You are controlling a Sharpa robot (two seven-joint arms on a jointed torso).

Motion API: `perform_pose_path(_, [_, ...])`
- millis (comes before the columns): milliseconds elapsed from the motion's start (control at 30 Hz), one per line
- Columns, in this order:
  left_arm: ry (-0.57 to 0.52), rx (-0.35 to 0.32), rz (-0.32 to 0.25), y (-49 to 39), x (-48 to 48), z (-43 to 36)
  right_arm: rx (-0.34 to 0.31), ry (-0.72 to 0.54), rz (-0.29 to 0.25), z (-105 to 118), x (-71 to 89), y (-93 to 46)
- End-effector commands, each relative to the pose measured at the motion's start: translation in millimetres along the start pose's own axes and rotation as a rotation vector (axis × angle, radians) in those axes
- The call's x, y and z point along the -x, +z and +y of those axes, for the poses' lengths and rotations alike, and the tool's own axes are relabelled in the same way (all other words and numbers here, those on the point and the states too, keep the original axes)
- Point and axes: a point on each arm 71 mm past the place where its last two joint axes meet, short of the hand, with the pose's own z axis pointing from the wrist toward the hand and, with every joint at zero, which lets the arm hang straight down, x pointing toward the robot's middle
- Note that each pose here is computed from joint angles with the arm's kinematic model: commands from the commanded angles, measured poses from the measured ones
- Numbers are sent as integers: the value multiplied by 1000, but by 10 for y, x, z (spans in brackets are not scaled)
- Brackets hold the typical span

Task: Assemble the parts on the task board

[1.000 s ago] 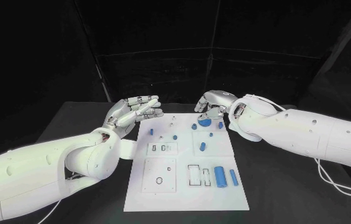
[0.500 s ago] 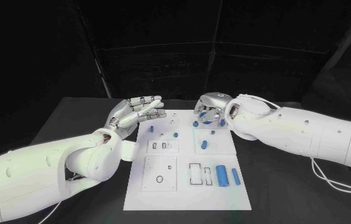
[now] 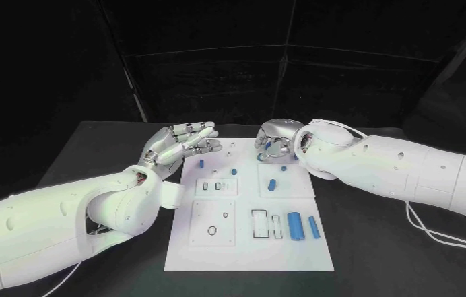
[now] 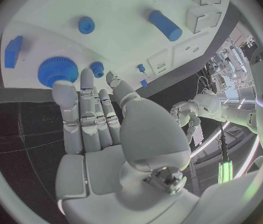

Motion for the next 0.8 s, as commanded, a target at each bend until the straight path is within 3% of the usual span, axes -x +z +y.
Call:
perform_pose_path(33, [-5, -20, 25, 9, -28, -19, 1, -2, 25, -3, -1, 15])
perform_pose_path(800, [-9, -20, 32, 19, -35, -14, -17, -4, 79, -45, -38, 58])
